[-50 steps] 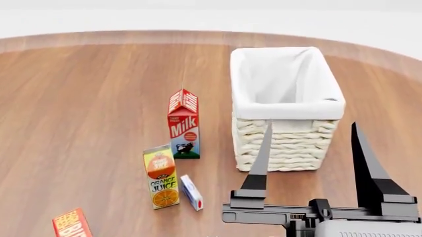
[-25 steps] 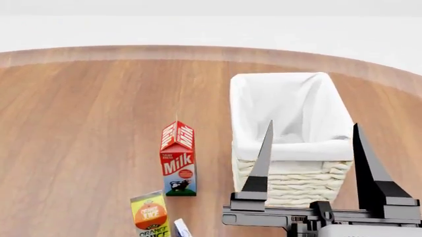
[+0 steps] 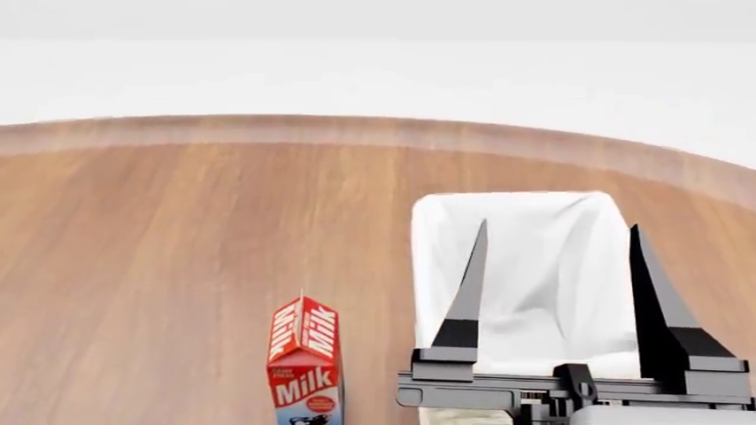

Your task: Pick up the alphabet soup and the tomato sauce, and put them in the basket.

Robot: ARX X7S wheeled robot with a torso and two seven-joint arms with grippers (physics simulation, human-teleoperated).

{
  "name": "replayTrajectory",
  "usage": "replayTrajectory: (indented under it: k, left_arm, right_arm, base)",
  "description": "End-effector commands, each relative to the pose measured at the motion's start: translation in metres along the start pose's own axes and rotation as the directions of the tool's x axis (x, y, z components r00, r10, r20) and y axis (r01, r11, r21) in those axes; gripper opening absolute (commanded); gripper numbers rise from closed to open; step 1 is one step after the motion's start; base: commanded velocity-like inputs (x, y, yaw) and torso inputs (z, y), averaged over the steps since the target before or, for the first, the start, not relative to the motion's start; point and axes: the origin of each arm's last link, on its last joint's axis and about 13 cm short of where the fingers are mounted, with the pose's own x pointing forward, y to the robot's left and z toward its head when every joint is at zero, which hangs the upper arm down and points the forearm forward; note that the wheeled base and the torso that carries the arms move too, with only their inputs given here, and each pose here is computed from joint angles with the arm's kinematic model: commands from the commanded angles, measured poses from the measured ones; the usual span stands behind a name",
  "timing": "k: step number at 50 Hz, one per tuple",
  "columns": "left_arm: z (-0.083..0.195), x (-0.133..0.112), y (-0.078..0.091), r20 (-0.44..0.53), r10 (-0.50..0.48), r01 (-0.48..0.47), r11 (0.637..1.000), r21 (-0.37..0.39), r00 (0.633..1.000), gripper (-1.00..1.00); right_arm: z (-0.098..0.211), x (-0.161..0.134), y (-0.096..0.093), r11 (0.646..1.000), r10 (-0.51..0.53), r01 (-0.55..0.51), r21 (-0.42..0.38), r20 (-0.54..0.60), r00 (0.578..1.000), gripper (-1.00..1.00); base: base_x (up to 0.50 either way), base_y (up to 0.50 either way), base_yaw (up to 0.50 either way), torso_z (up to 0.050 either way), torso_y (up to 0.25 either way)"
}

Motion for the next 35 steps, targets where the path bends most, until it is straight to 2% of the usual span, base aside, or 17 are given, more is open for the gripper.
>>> replayTrajectory:
  k: [1, 6, 11, 14, 16, 17, 21, 23, 26, 29, 32, 35]
  left_arm:
    - [0.000, 0.000, 0.000, -0.001, -0.001, 0.001, 1.000, -0.001, 1.000, 1.00]
    - [0.000, 0.000, 0.000, 0.000, 0.000, 0.000, 1.000, -0.001, 1.000, 1.00]
    - [0.000, 0.001, -0.001, -0.001, -0.002, 0.002, 1.000, -0.002, 1.000, 1.00]
    - [0.000, 0.001, -0.001, 0.000, -0.001, 0.001, 1.000, -0.001, 1.000, 1.00]
    - [0.000, 0.001, -0.001, 0.000, 0.000, 0.000, 1.000, -0.003, 1.000, 1.00]
    - [0.000, 0.001, -0.001, 0.000, 0.000, 0.000, 1.000, -0.002, 1.000, 1.00]
    - [0.001, 0.001, -0.001, 0.000, 0.000, 0.000, 1.000, 0.000, 1.000, 1.00]
    - [0.002, 0.001, -0.001, 0.001, 0.001, -0.001, 1.000, 0.002, 1.000, 1.00]
    - [0.003, 0.001, 0.000, 0.001, 0.003, -0.003, 1.000, 0.004, 1.000, 1.00]
    - [0.005, 0.002, 0.001, 0.005, 0.007, -0.007, 1.000, 0.006, 1.000, 1.00]
    - [0.005, 0.002, 0.000, 0.005, 0.006, -0.006, 1.000, 0.007, 1.000, 1.00]
    - [0.005, 0.001, 0.000, 0.003, 0.006, -0.006, 1.000, 0.008, 1.000, 1.00]
  right_arm:
    - [-0.001, 0.000, 0.000, 1.000, 0.000, 0.000, 0.002, -0.005, 1.000, 1.00]
    - [-0.001, -0.002, 0.001, 1.000, 0.003, -0.003, -0.001, -0.009, 1.000, 1.00]
    - [0.006, -0.004, 0.001, 1.000, 0.030, -0.030, 0.000, -0.005, 1.000, 1.00]
    - [0.013, -0.004, -0.001, 0.996, 0.065, -0.060, 0.067, -0.070, 0.995, 1.00]
    - [0.016, -0.005, -0.003, 0.996, 0.065, -0.060, 0.073, -0.081, 0.995, 1.00]
    - [0.019, -0.005, -0.005, 0.993, 0.067, -0.054, 0.107, -0.126, 0.990, 1.00]
    - [0.028, -0.006, -0.009, 0.989, 0.087, -0.057, 0.136, -0.226, 0.970, 1.00]
    - [0.041, -0.002, -0.012, 0.986, 0.106, -0.062, 0.157, -0.295, 0.950, 1.00]
    - [0.034, -0.016, -0.014, 0.987, 0.139, -0.099, 0.125, -0.369, 0.919, 1.00]
    - [0.033, -0.029, -0.015, 0.984, 0.178, -0.140, 0.113, -0.499, 0.848, 1.00]
    - [0.035, -0.038, -0.014, 0.982, 0.187, -0.175, 0.076, -0.553, 0.812, 1.00]
    - [0.031, -0.055, -0.013, 0.974, 0.203, -0.217, 0.057, -0.640, 0.741, 1.00]
  base:
    - [0.36, 0.00, 0.00, 0.000, 0.000]
    - [0.31, 0.00, 0.00, 0.000, 0.002]
    - [0.00, 0.00, 0.00, 0.000, 0.000]
    - [0.00, 0.00, 0.00, 0.000, 0.000]
    - [0.00, 0.00, 0.00, 0.000, 0.000]
    - [0.00, 0.00, 0.00, 0.000, 0.000]
    - [0.00, 0.00, 0.00, 0.000, 0.000]
    - [0.00, 0.00, 0.00, 0.000, 0.000]
    - [0.00, 0.00, 0.00, 0.000, 0.000]
    - [0.00, 0.00, 0.00, 0.000, 0.000]
    - [0.00, 0.00, 0.00, 0.000, 0.000]
    - [0.00, 0.00, 0.00, 0.000, 0.000]
